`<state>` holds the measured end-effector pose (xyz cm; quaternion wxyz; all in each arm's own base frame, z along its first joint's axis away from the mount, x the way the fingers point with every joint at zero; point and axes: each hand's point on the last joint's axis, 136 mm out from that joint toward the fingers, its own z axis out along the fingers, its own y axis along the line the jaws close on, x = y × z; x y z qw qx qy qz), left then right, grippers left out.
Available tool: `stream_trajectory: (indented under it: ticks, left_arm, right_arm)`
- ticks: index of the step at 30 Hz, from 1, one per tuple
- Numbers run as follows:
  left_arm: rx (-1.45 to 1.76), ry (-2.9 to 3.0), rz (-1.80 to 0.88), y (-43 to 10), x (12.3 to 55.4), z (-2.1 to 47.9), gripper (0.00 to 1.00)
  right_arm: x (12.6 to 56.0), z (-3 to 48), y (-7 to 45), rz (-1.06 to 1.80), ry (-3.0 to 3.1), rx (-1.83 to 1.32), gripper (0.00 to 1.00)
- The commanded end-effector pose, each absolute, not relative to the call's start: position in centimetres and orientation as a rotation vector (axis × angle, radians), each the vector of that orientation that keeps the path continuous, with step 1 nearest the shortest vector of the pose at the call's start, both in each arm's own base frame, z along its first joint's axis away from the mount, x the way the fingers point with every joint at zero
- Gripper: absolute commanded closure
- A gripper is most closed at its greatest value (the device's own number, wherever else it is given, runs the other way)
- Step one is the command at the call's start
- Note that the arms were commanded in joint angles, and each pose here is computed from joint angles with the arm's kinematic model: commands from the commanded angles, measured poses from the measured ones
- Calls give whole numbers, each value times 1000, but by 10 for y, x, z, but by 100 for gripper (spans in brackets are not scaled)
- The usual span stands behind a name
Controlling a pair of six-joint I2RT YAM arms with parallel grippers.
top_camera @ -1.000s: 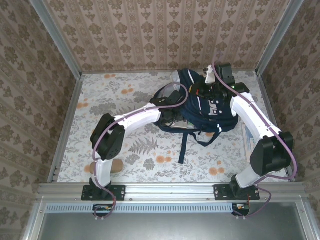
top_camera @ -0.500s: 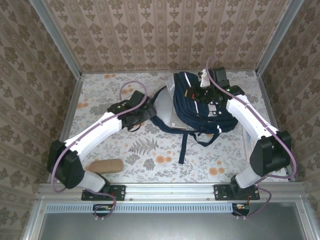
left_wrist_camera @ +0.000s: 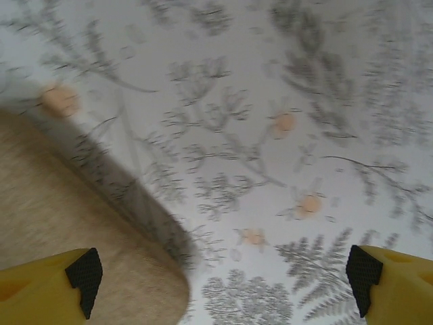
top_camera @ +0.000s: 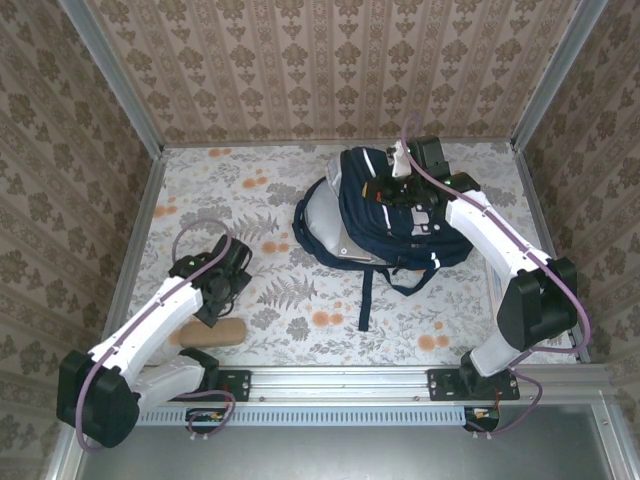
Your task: Pack the student bag
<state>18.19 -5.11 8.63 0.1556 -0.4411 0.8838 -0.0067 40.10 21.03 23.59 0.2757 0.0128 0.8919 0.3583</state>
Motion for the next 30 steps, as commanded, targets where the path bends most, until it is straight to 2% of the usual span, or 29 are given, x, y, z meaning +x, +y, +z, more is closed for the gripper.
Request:
stream_trajectory:
  ticks: [1, 10, 24, 30]
  left_arm:
    - [-1460, 2511, 93, -35, 151, 77, 4]
    - [-1755, 2435, 93, -33, 117, 60, 5]
    - [-1858, 2415, 61, -43, 119, 23, 5]
    - [-1806, 2405, 61, -41, 130, 20, 20]
  right_arm:
    - [404, 257, 229, 1053, 2301, -66, 97]
    - [405, 255, 230, 1057, 2301, -63, 97]
    - [405, 252, 231, 1060, 2308, -62, 97]
    - [405, 253, 232, 1065, 2309, -62, 97]
